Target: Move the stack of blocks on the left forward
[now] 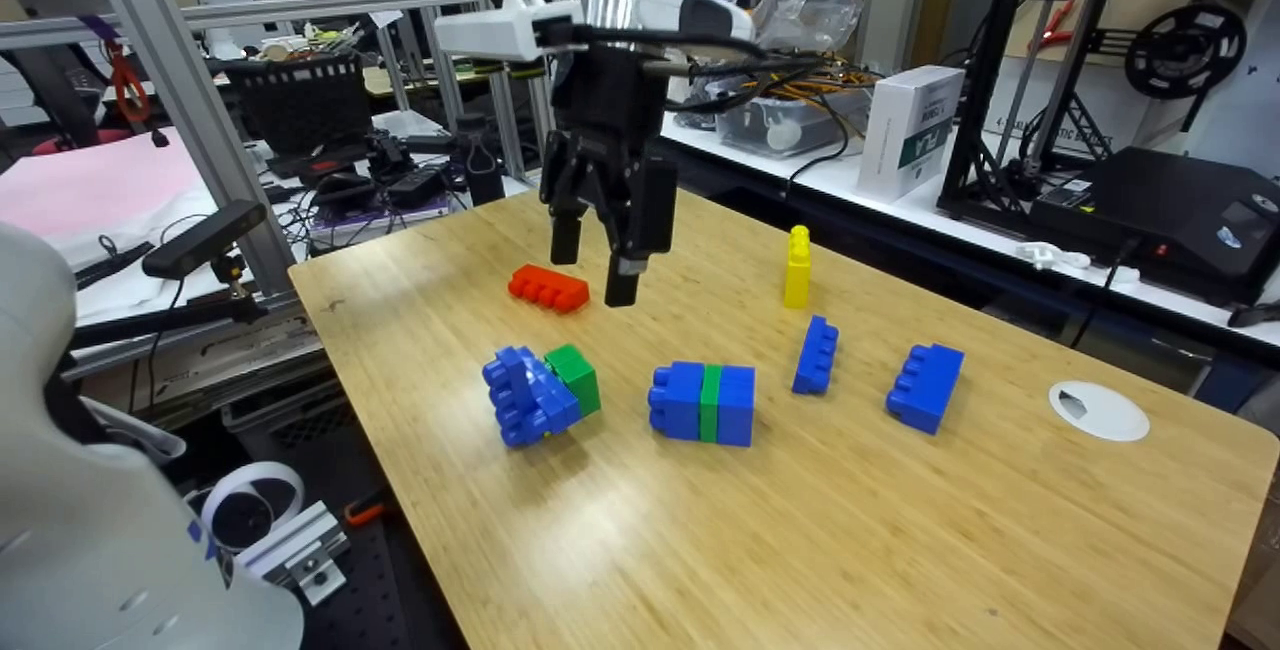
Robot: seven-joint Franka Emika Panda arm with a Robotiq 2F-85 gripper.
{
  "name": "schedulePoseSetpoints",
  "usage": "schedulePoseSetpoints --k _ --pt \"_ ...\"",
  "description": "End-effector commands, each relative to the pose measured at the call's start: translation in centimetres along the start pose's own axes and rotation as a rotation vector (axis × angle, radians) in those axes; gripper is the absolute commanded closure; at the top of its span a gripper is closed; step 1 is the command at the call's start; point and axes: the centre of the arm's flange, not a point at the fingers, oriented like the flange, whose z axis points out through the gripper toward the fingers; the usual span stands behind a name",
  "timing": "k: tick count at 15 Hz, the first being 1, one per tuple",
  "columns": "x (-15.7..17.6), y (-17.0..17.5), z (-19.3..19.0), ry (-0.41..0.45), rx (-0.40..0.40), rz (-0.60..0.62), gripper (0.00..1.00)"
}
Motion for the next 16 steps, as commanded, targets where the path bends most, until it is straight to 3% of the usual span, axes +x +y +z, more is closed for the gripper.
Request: schedulePoseSetpoints --k 1,8,16 --pt "0.0 -1.4 1.4 -0.016 0.062 -0.032 0.00" --pt "1.4 -4.7 5.0 -0.058 0.189 -0.039 0.00" --pt "3.8 -8.2 10.2 -0.120 0.223 -0.053 0.00"
